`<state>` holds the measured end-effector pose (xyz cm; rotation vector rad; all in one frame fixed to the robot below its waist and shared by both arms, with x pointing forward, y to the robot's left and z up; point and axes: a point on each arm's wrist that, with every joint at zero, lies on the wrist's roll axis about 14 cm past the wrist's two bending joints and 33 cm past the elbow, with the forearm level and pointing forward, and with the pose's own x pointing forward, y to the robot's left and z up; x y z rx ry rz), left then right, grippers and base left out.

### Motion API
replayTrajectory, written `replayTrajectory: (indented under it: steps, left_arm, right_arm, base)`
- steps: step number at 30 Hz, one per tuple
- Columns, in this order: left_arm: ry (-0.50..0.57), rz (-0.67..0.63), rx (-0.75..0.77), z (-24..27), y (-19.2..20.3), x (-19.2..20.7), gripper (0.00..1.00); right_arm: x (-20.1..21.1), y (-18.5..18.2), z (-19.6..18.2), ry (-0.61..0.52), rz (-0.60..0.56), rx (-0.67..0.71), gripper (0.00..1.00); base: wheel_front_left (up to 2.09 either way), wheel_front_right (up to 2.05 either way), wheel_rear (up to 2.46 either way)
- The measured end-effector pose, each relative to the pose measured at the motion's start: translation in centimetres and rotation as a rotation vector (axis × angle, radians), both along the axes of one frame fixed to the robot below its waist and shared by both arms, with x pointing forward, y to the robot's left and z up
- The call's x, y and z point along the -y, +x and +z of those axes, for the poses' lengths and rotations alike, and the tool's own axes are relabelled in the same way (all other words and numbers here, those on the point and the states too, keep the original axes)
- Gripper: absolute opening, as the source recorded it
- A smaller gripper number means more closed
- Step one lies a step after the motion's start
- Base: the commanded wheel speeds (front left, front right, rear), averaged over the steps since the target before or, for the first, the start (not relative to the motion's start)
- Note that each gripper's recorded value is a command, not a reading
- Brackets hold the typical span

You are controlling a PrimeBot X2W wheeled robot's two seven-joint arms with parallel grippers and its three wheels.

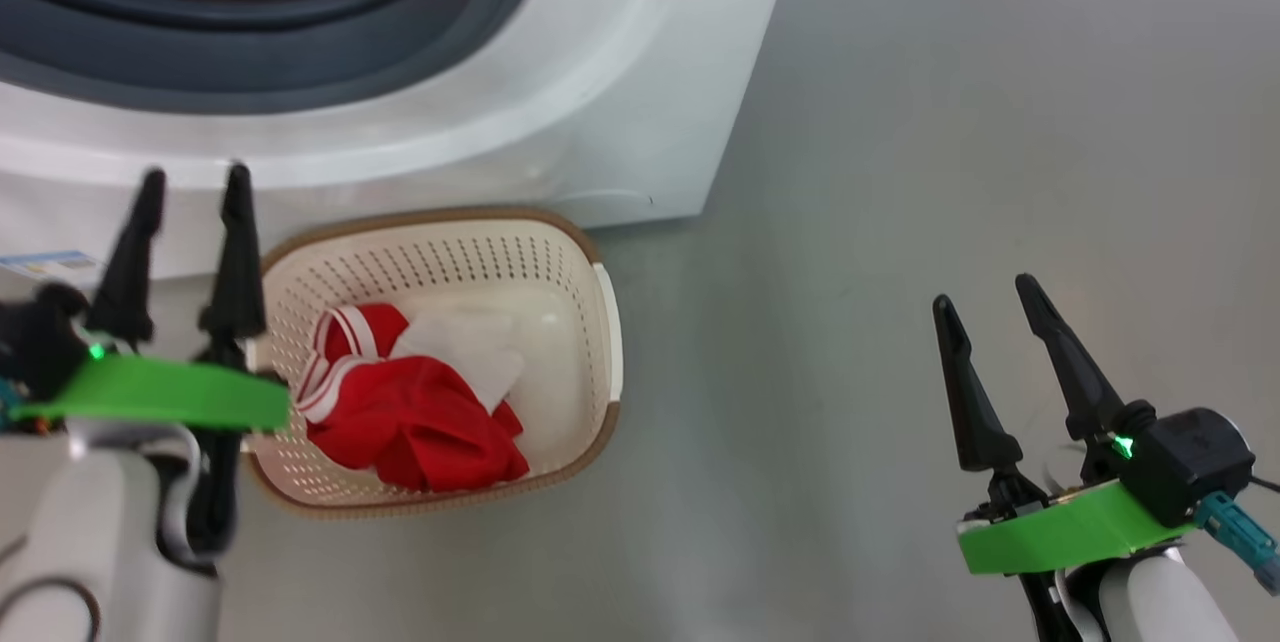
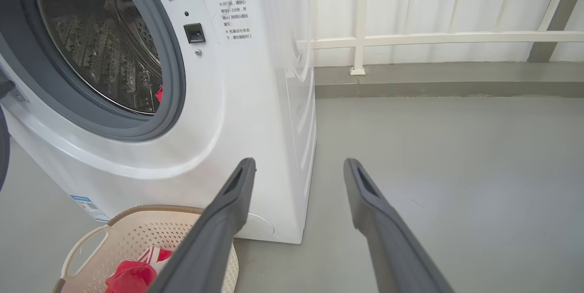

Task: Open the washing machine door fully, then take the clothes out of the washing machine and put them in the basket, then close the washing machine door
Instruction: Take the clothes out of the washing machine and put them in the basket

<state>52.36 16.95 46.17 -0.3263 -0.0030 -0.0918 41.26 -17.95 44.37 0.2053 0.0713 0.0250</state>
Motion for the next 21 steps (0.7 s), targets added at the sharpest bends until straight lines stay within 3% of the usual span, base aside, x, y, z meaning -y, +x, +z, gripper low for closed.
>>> replayTrajectory:
  steps: [10,21]
  left_arm:
    - [0.046,-0.038,-0.064,-3.3,6.0,0.4,1.0]
    - [0.09,-0.106,-0.025,-2.3,12.3,2.5,1.0]
  right_arm:
    - [0.0,2.0,-2.6,-0.003,0.005,-0.049,1.0]
    - [-0.4,3.0,-4.9,0.003,0.02,-0.094,1.0]
  base:
    - [0.0,0.0,0.0]
    - [0.0,0.0,0.0]
